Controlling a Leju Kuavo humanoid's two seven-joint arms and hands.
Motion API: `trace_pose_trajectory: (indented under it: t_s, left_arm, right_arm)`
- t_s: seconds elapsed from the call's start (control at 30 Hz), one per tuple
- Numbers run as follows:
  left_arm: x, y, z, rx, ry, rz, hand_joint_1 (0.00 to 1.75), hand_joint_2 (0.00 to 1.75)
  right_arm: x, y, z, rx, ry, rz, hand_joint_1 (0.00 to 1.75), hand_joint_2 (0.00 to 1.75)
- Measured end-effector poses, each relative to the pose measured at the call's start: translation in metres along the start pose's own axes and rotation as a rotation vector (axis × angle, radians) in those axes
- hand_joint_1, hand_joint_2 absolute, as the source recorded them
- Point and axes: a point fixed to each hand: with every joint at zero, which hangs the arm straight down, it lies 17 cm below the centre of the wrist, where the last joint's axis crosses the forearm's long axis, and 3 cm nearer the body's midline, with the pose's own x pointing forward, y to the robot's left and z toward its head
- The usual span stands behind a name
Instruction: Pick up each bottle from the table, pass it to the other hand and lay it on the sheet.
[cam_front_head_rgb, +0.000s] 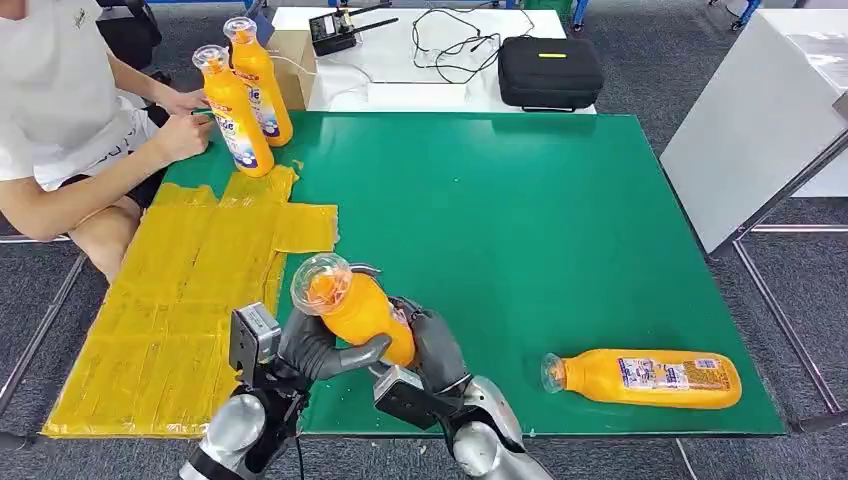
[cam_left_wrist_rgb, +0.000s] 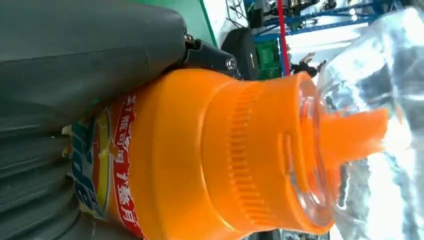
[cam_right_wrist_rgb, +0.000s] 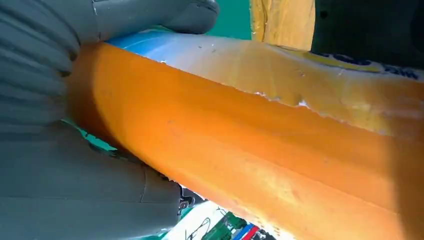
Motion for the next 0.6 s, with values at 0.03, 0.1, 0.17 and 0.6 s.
trace_pose_trajectory:
  t_s: [0.03, 0.1, 0.17, 0.6]
  left_arm:
    - [0.000, 0.000, 0.000, 0.000, 0.000, 0.000, 1.75, 1.75]
    - [0.000, 0.000, 0.000, 0.000, 0.000, 0.000, 1.75, 1.75]
    - [0.000, 0.001, 0.000, 0.004, -0.002, -0.001, 1.75, 1.75]
    - [0.040, 0.058, 0.006, 0.248, -0.148, -0.449, 1.75, 1.75]
  right_arm:
    - [0.000, 0.000, 0.000, 0.000, 0.000, 0.000, 1.64, 1.75]
    - [0.000, 0.000, 0.000, 0.000, 0.000, 0.000, 1.64, 1.75]
    - [0.000, 0.000, 0.000, -0.001, 0.000, -0.001, 1.33, 1.75]
    - [0.029, -0.071, 0.016, -0.251, -0.066, -0.103, 0.00, 1.75]
